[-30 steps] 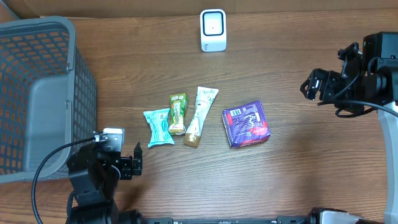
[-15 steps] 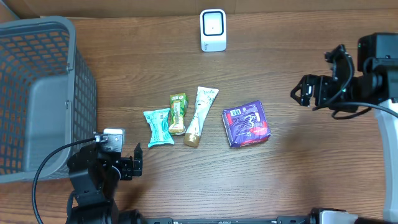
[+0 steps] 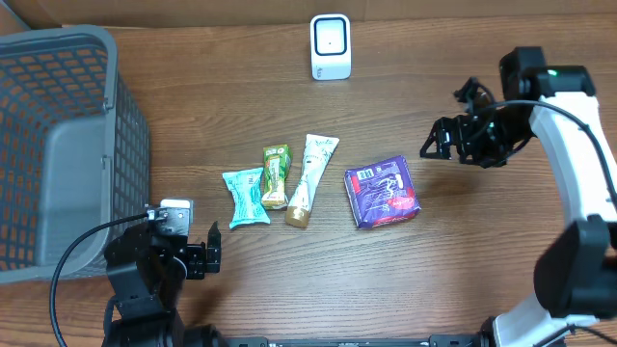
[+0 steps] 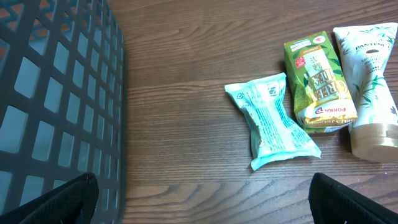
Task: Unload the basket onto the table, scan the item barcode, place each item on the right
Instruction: 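Move the right gripper to the purple package and grasp it, then lift the purple package and hold it up to the white device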
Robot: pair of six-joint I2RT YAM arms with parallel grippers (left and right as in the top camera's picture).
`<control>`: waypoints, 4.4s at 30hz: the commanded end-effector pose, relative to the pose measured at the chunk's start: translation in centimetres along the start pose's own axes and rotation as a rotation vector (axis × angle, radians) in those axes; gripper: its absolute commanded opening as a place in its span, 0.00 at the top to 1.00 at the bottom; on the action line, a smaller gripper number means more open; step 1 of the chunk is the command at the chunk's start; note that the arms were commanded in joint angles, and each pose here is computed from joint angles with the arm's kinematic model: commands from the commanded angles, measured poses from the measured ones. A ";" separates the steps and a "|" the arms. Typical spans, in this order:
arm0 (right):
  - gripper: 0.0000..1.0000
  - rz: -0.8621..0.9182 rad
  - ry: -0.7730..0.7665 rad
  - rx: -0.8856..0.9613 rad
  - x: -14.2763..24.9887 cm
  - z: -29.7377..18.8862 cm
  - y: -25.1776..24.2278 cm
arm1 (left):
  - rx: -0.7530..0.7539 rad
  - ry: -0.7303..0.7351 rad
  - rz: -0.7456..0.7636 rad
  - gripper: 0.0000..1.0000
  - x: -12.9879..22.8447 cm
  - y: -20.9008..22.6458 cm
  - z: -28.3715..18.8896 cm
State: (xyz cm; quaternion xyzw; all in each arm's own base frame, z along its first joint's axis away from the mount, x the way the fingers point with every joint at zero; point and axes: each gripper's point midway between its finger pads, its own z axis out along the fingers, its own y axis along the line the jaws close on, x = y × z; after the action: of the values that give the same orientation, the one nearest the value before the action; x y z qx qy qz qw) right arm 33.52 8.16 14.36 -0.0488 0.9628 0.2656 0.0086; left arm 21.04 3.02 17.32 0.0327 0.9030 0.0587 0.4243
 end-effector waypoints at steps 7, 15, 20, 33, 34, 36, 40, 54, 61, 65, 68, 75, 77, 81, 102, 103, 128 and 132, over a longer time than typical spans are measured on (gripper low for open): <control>0.05 -0.096 0.020 -0.107 0.3 3.0 0.2 | -0.011 0.004 0.015 0.00 0.1 0.2 0.0; 0.05 -0.027 0.011 -0.015 0.9 7.7 -2.5 | -0.011 0.004 0.015 0.00 0.1 0.2 0.0; 0.06 -0.090 -0.004 -0.074 1.2 10.3 -1.2 | -0.011 0.004 0.015 0.00 0.1 0.2 0.0; 0.42 0.008 0.002 -0.124 3.2 13.1 -1.8 | -0.011 0.004 0.015 0.00 0.1 0.2 0.0; 0.47 0.007 0.000 -0.135 3.1 13.1 -1.6 | -0.011 0.003 0.015 0.00 0.1 0.2 0.0; 0.52 0.002 -0.007 -0.171 2.9 13.0 -1.0 | -0.011 0.004 0.015 0.00 0.1 0.2 0.0; 0.61 -0.004 -0.015 -0.251 2.6 12.5 0.5 | -0.011 0.004 0.015 0.01 0.1 0.2 0.0; 0.96 -0.042 -0.059 -0.322 -0.4 5.4 5.6 | -0.011 0.004 0.015 0.00 0.1 0.2 0.0; 0.96 -0.170 -0.248 -0.222 -2.2 -2.3 9.7 | -0.011 0.004 0.015 0.00 0.1 0.2 0.0; 0.96 -0.264 -0.390 -0.074 -2.2 -6.2 12.1 | -0.011 0.004 0.015 0.01 0.1 0.2 0.0; 0.96 -0.319 -0.488 0.020 -1.8 -8.3 13.9 | -0.011 0.004 0.015 0.00 0.1 0.2 0.0; 0.96 -0.405 -0.642 0.153 -1.3 -10.2 17.1 | -0.011 0.004 0.015 0.00 0.1 0.2 0.0; 0.96 -0.421 -0.659 0.177 -1.3 -10.1 17.6 | -0.011 0.004 0.015 0.01 0.1 0.2 0.0; 0.96 -0.428 -0.736 0.256 -2.4 -10.9 17.8 | -0.011 0.004 0.015 0.00 0.1 0.2 0.0; 0.96 -0.905 -1.244 1.388 -19.4 -14.0 22.4 | -0.011 0.004 0.015 0.00 0.1 0.2 0.0; 0.96 -0.936 -1.235 1.431 -20.0 -13.3 22.3 | -0.011 0.004 0.015 0.00 0.1 0.2 0.0; 0.96 -1.461 -0.851 1.555 -29.1 3.5 11.3 | -0.011 0.004 0.015 0.00 0.1 0.2 0.0; 0.96 -1.471 -0.865 1.561 -29.2 3.4 11.5 | -0.011 0.004 0.015 0.00 0.1 0.2 0.0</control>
State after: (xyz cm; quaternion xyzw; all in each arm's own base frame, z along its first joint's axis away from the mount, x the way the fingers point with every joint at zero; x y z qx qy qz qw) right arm 61.33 21.62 17.80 -0.4800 0.5354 -0.4802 0.5025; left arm 21.02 3.08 17.24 0.0318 0.9037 0.0601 0.4228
